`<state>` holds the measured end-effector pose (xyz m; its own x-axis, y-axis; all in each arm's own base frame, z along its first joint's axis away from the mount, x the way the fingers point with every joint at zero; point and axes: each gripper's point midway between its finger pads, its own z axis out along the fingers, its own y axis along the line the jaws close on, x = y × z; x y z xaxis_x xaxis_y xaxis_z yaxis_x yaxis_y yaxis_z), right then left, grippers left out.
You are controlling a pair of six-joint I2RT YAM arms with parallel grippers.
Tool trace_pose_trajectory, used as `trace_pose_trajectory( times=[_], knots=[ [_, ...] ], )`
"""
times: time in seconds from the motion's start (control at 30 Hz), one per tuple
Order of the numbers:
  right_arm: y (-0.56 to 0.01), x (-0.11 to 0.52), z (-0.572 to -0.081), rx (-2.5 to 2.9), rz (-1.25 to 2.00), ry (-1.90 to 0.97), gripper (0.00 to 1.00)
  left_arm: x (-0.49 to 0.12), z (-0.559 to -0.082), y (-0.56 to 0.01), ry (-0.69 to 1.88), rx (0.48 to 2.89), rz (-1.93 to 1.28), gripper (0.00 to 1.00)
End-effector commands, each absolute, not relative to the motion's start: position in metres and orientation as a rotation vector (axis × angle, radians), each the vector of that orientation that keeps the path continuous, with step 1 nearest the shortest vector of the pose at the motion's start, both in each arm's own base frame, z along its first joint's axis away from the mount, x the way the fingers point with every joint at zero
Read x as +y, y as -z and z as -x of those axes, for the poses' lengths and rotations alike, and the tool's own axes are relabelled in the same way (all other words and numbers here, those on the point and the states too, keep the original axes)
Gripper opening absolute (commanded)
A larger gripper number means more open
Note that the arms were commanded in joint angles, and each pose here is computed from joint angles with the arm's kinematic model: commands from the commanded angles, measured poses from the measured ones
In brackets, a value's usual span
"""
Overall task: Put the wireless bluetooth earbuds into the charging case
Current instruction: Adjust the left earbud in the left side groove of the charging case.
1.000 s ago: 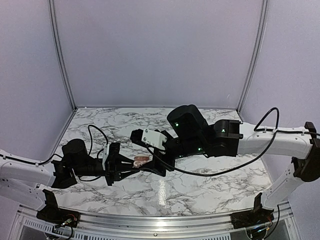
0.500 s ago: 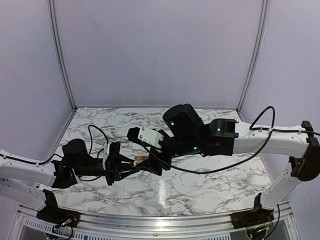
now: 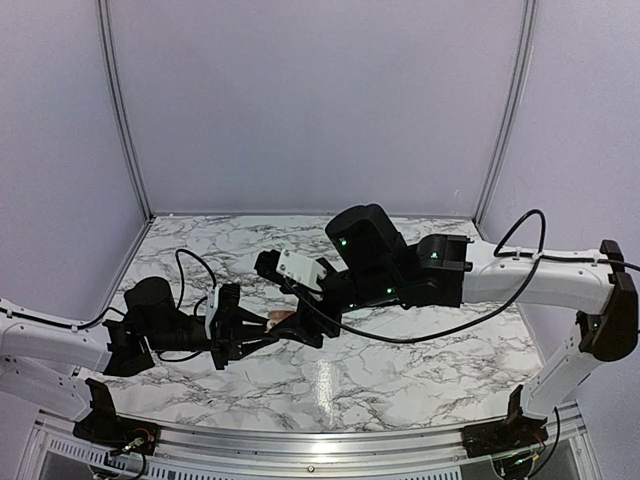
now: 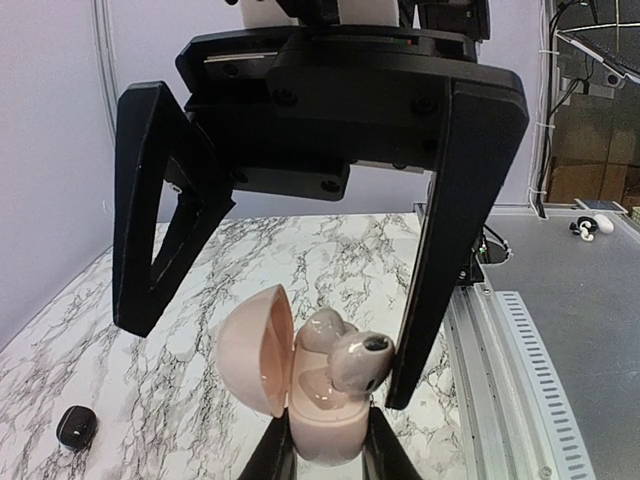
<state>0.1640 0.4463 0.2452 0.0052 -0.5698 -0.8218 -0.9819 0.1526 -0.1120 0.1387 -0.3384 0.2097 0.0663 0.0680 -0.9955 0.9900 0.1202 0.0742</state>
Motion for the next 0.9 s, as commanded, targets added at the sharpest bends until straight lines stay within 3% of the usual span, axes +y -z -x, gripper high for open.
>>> trace_pose_trajectory(
  times=[0.0,0.87],
  knots=[
    [-0.26,0.45,-0.179,1.661,1.445,-0.712,0.83,-0.34,-0.128,-0.221,1.065,1.166,-1.232,0.0],
    [-0.247,0.455,-0.186,1.71,1.442,-0.816,0.8,-0.341,-0.125,-0.218,1.061,1.153,-1.255,0.0]
  ],
)
